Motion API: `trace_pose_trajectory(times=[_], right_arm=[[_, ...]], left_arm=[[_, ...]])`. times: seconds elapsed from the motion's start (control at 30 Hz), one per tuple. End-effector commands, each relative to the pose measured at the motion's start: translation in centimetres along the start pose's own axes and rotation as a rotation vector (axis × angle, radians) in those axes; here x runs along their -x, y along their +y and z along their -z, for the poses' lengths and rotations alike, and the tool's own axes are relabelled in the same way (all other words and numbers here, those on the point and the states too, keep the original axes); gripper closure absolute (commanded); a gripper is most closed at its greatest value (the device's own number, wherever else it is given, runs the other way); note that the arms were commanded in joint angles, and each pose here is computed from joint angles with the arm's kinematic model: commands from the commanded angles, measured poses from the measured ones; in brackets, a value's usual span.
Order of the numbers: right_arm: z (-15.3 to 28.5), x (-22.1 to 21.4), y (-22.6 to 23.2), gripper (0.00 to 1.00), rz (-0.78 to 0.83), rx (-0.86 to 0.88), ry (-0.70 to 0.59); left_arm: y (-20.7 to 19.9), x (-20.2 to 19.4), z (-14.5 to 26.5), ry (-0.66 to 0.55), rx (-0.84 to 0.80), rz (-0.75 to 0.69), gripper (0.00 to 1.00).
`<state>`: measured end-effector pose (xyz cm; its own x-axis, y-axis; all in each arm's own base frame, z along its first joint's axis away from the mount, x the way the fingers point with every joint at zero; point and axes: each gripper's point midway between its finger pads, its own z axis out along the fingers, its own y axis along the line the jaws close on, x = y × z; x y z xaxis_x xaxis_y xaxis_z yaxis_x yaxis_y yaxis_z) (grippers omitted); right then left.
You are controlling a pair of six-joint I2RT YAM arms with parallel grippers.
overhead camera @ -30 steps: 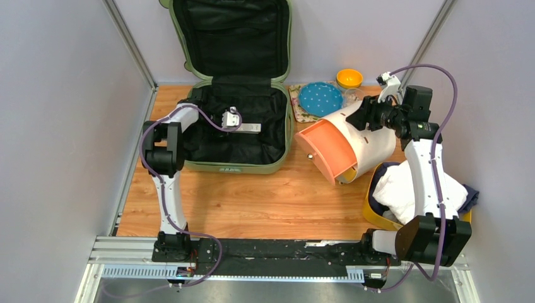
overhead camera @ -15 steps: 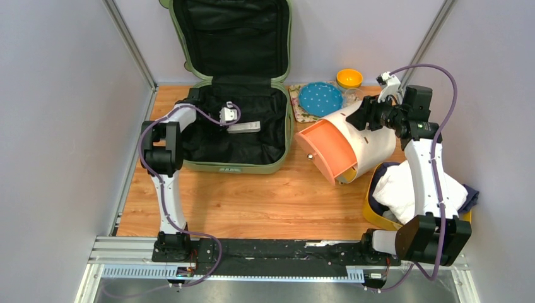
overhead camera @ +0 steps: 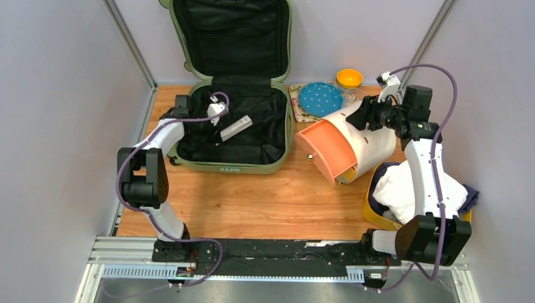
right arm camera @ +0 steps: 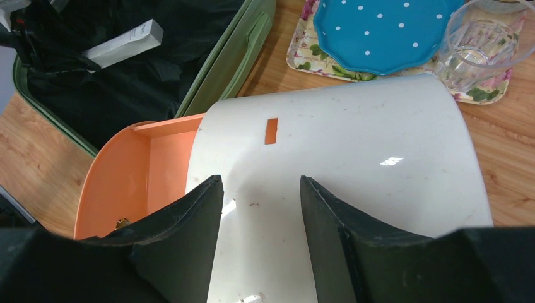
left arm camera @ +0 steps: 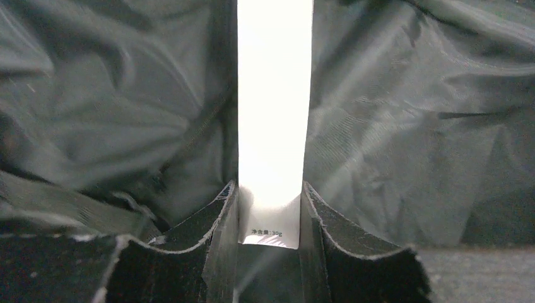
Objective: Open, take out, and arrange the luggage
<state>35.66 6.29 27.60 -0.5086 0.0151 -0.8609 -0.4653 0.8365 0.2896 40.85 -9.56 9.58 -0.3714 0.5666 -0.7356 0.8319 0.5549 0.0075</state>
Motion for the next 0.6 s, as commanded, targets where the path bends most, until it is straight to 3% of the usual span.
trace_pose_trajectory(times=[0.0, 0.13, 0.27, 0.37, 0.47, 0.53, 0.57], right_arm=[[-0.1, -5.3, -0.5, 0.44, -0.152, -0.027, 0.175], [-0.3, -5.3, -0.4, 0.44, -0.160, -0.017, 0.177], [-0.5, -5.3, -0.4, 0.44, -0.164, -0.012, 0.180], [-0.5, -5.2, -0.5, 0.44, -0.165, -0.015, 0.179], [-0.5, -5.1, -0.5, 0.44, -0.159, -0.015, 0.178], [-0.4, -5.0, -0.6, 0.44, -0.158, -0.022, 0.177], [-0.4, -5.0, -0.5, 0.44, -0.154, -0.023, 0.175]], left_arm=[[-2.2, -2.8, 0.8, 0.080, 0.034, 0.269, 0.99], [-4.1, -5.2, 0.5, 0.105, 0.058, 0.318, 0.97], [-3.7, -6.5, 0.0, 0.146, 0.117, 0.357, 0.88], [-3.5, -6.8, -0.5, 0.149, 0.125, 0.382, 0.63], [-3.8, -6.9, -0.7, 0.147, 0.111, 0.386, 0.48], [-4.1, -7.2, -0.7, 0.152, 0.102, 0.383, 0.46], [-4.0, -7.1, -0.7, 0.151, 0.102, 0.379, 0.39]])
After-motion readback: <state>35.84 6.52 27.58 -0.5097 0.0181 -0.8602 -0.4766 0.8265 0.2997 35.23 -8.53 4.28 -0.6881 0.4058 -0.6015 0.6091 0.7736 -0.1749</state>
